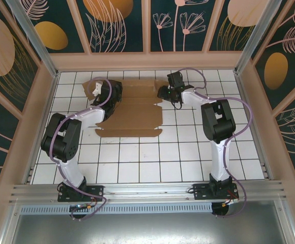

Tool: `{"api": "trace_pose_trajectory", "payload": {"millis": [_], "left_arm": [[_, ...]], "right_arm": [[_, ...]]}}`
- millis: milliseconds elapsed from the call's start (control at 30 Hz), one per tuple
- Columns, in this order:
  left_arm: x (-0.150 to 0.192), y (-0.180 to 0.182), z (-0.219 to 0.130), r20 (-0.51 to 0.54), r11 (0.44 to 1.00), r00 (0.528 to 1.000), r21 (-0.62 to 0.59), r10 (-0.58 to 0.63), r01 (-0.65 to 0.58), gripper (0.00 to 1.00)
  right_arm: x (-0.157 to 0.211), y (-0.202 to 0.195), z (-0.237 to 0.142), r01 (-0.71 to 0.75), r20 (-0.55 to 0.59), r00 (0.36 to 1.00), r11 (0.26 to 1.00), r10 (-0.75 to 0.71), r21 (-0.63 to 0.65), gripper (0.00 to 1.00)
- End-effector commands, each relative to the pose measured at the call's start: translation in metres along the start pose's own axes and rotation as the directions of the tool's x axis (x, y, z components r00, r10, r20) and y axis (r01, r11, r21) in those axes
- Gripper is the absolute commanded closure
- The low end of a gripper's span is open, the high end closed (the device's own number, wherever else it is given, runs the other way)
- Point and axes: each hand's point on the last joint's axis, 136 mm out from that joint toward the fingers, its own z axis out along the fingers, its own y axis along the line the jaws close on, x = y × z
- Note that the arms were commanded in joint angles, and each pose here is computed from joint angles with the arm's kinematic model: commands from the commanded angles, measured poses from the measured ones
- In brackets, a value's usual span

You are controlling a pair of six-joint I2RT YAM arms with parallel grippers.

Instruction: Fold the paper box

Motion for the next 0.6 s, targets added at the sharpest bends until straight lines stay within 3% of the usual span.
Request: {"api": "trace_pose_trajectory", "payload": {"millis": [0, 200, 433, 567], "left_arm": [[-0.013, 0.080, 0.007, 0.036, 0.968, 0.998, -0.249, 0.052, -0.042, 1.00], [-0.014, 0.083, 0.011, 0.039, 0.964, 0.998, -0.264, 0.040, -0.028, 1.00], [-0.016, 0.088, 0.009, 0.045, 0.962, 0.998, -0.273, 0.037, -0.023, 1.00], [-0.017, 0.089, 0.008, 0.044, 0.962, 0.999, -0.272, 0.030, -0.017, 1.00]], "right_arm": [[0.003, -0.012, 0.005, -0.003, 0.026, 1.000, 0.999, 0.002, 0.038, 0.50], [0.001, 0.015, -0.034, -0.101, 0.145, 0.982, 0.982, 0.124, -0.158, 0.57], [0.021, 0.024, -0.063, -0.249, 0.190, 0.927, 0.909, 0.324, -0.333, 0.92], [0.024, 0.031, -0.059, -0.293, 0.167, 0.908, 0.867, 0.384, -0.403, 0.98]]}}
